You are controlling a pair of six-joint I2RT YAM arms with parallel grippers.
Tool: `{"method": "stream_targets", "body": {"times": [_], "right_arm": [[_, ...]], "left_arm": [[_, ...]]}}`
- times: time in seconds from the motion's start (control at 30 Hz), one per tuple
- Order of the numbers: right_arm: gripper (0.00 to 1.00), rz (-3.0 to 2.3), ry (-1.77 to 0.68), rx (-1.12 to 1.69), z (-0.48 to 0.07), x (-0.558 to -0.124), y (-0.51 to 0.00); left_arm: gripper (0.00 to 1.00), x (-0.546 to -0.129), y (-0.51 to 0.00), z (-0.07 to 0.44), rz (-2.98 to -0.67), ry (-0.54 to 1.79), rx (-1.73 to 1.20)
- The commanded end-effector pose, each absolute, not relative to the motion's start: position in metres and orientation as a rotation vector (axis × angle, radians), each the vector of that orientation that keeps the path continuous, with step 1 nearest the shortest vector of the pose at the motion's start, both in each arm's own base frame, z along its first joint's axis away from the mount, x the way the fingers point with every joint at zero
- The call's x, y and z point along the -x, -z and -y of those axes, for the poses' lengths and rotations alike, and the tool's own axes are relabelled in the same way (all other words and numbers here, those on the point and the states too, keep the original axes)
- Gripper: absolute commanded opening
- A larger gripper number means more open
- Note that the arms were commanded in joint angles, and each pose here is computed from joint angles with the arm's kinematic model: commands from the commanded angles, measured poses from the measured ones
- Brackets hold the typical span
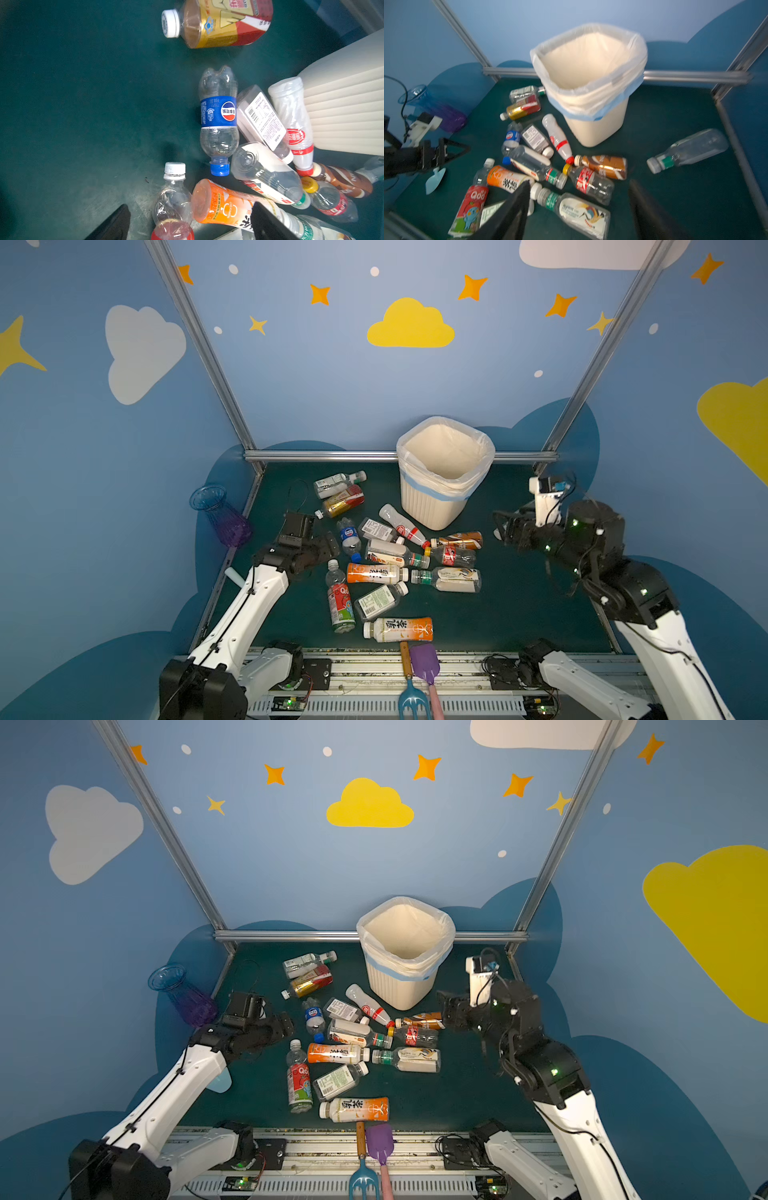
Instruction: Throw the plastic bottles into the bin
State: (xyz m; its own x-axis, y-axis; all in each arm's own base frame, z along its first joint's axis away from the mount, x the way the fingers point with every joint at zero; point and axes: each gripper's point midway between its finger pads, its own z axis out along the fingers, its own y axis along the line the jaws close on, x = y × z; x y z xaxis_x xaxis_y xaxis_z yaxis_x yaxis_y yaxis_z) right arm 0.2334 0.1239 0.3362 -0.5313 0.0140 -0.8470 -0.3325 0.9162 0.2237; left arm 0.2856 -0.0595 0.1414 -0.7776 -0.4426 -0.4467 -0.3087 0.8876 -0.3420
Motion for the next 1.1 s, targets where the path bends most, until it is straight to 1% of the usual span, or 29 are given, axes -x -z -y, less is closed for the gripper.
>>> {"method": "stream_targets", "body": {"times": [0.0,0.17,0.3,0.4,0.5,0.67,0.73,0.87,1.07], "right_arm": [[0.68,-2.364,-0.531,0.178,-0.138,-0.214,-0.251],[0.66,-2.484,-0.504,0.168,-0.14,-0.198,-0.199],[0.62,-2.523,-0.528,0.173,-0.151,-0.196,-0.174],[0.62,-2.55,-0.531,0.183,-0.157,-0.196,-0.162],[0.62,-2.571,-0.532,0.209,-0.162,-0.197,-0.155],[0.61,-2.6,-0.511,0.238,-0.166,-0.2,-0.147],[0.62,-2.604,-0.502,0.247,-0.167,-0.201,-0.146],[0.63,-2.605,-0.497,0.26,-0.168,-0.202,-0.147],[0.63,-2.595,-0.487,0.259,-0.167,-0.205,-0.148]], "left_arm": [[0.9,-0.283,-0.13,0.056,-2.554,0.276,0.55],[0.87,-0.297,-0.126,0.058,-2.582,0.251,0.545],[0.81,-0.315,-0.12,0.064,-2.623,0.241,0.53],[0.79,-0.33,-0.118,0.068,-2.648,0.235,0.514],[0.77,-0.346,-0.115,0.076,-2.688,0.249,0.488],[0.66,-0.374,-0.103,0.09,-2.744,0.28,0.451],[0.64,-0.384,-0.098,0.095,-2.757,0.297,0.445],[0.65,-0.396,-0.091,0.099,-2.77,0.303,0.447],[0.66,-0.403,-0.077,0.101,-2.805,0.279,0.426]]}}
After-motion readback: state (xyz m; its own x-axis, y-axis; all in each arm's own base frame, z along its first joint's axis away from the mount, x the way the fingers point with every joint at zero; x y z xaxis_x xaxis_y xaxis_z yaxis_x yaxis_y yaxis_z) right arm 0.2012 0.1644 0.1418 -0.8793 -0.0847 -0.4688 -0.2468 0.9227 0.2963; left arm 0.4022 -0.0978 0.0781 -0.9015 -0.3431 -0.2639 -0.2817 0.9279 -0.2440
